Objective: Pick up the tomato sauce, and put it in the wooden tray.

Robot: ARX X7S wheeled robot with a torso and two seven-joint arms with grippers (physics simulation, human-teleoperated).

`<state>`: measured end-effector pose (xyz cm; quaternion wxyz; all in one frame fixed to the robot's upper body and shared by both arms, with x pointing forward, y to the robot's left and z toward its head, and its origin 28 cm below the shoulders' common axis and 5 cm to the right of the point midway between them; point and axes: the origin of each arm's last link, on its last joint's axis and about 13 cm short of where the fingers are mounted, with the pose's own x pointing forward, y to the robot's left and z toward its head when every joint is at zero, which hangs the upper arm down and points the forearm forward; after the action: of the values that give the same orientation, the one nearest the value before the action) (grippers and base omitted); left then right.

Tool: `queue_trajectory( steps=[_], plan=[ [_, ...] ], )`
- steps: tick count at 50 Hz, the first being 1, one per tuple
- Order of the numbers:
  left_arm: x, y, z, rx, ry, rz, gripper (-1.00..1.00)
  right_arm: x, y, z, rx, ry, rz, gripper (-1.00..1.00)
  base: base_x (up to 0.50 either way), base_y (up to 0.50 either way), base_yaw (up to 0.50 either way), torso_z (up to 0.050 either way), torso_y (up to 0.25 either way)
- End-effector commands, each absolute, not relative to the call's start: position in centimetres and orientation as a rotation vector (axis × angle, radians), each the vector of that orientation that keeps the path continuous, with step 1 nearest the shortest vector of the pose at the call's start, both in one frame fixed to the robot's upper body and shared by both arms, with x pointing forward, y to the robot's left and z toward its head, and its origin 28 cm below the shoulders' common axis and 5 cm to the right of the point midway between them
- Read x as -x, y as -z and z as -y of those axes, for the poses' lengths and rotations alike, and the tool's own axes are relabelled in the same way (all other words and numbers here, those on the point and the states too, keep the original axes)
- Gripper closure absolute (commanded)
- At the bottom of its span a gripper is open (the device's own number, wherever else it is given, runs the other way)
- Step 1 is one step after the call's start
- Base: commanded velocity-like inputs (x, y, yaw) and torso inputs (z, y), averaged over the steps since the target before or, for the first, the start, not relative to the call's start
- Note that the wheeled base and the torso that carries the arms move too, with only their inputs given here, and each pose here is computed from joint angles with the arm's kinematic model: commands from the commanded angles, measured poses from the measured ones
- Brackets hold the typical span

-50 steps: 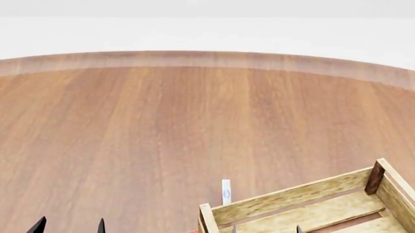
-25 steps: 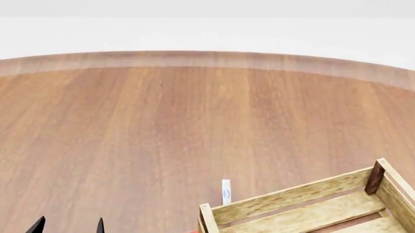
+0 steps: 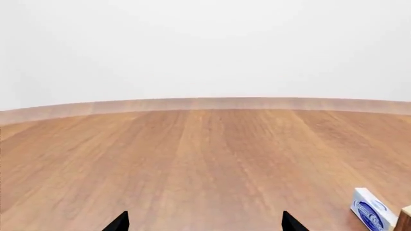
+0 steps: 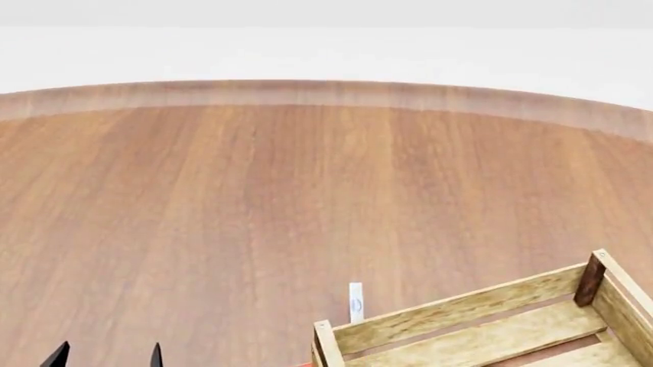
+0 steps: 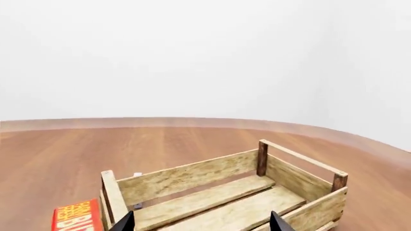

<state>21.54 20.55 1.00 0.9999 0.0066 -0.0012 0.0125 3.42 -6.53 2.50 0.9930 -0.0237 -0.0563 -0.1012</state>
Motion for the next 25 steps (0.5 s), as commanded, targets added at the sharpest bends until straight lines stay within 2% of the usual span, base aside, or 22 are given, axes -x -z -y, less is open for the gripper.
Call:
queue_trajectory(
  steps=[1, 25],
  plan=[
    [-21.52, -1.01, -20.57, -0.014, -0.029, 0.003, -1.00, -2.38, -1.74, 6.61, 0.043, 0.237, 0.072, -1.00, 0.00, 0.00, 0.00, 0.000, 0.000],
    [-21.60, -0.95, -20.59, -0.014, -0.030, 0.002, -1.00, -1.66, -1.22, 6.13, 0.029, 0.205, 0.022, -1.00, 0.00, 0.00, 0.00, 0.000, 0.000]
  ],
)
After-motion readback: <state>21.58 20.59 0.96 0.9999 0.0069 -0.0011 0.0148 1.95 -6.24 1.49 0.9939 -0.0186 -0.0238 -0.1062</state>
